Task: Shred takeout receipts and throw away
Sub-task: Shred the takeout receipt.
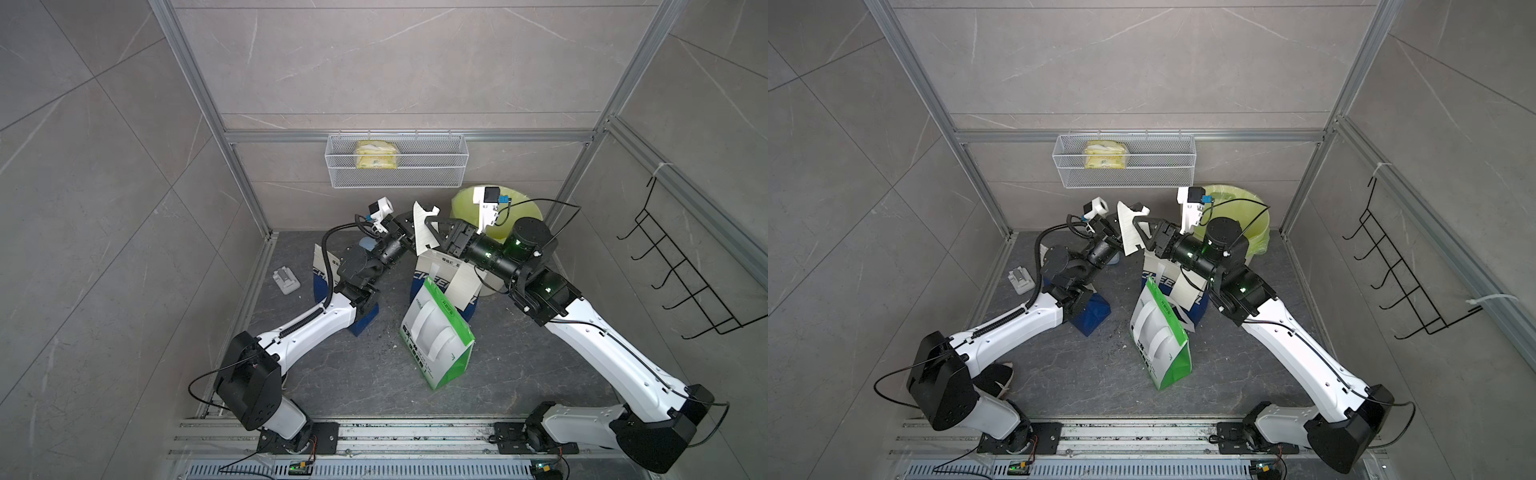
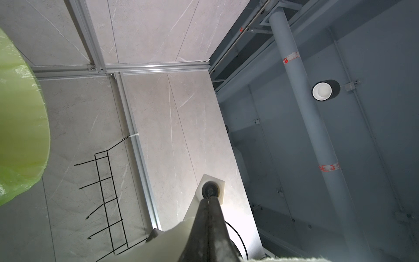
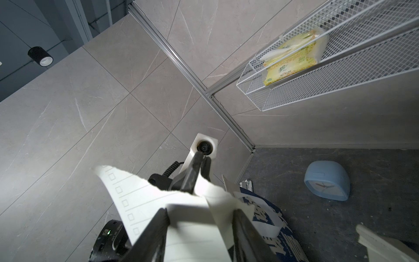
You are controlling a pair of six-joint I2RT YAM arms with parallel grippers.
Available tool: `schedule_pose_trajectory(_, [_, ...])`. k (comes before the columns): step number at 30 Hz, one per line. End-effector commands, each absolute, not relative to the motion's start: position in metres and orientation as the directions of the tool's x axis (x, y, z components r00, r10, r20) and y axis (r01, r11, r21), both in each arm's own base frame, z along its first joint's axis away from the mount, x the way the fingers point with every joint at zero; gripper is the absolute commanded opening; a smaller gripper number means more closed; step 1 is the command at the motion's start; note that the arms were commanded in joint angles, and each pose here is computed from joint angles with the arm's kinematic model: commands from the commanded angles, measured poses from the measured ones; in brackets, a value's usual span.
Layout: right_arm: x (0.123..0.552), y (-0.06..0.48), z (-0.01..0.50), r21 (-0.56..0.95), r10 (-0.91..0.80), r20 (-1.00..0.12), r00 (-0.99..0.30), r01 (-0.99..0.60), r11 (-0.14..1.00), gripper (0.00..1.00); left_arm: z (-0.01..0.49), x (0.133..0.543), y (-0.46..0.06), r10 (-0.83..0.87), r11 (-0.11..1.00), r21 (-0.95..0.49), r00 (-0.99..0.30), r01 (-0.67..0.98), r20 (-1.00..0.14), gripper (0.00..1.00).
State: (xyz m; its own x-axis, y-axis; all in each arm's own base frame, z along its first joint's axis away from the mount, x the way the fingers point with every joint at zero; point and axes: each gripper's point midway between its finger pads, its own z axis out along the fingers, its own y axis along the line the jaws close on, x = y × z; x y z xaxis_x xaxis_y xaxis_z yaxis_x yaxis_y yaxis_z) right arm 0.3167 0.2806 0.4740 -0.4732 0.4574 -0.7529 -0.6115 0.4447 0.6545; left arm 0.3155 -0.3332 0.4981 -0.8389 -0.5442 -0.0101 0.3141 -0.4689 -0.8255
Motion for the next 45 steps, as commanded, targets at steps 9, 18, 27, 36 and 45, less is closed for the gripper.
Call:
schedule_pose_trajectory(9, [0.319, 0.277, 0.458, 0.597, 0.392, -0.802, -0.45, -0.612, 0.518, 0.57, 0.542, 0.284, -0.321, -0.501, -0.566, -0.74, -0.864, 0.363, -0.041, 0.0])
schedule_pose_trajectory(18, [0.318, 0.278, 0.458, 0.6, 0.39, -0.8, -0.456, -0.62, 0.505, 0.71, 0.552, 0.275, -0.316, -0.492, -0.586, -0.722, -0.869, 0.368, -0.044, 0.0])
schedule_pose_trajectory(27, [0.319, 0.278, 0.454, 0.594, 0.366, -0.804, -0.469, -0.609, 0.525, 0.78, 0.557, 0.267, -0.326, -0.453, -0.626, -0.699, -0.891, 0.346, -0.036, 0.0])
schedule_pose_trajectory(36, [0.318, 0.27, 0.45, 0.586, 0.357, -0.809, -0.468, -0.583, 0.563, 0.72, 0.553, 0.267, -0.326, -0.471, -0.6, -0.713, -0.88, 0.363, -0.051, 0.0])
schedule_pose_trajectory(45, [0.313, 0.268, 0.454, 0.597, 0.366, -0.801, -0.474, -0.583, 0.551, 0.27, 0.544, 0.269, -0.325, -0.526, -0.529, -0.74, -0.845, 0.416, -0.098, 0.0])
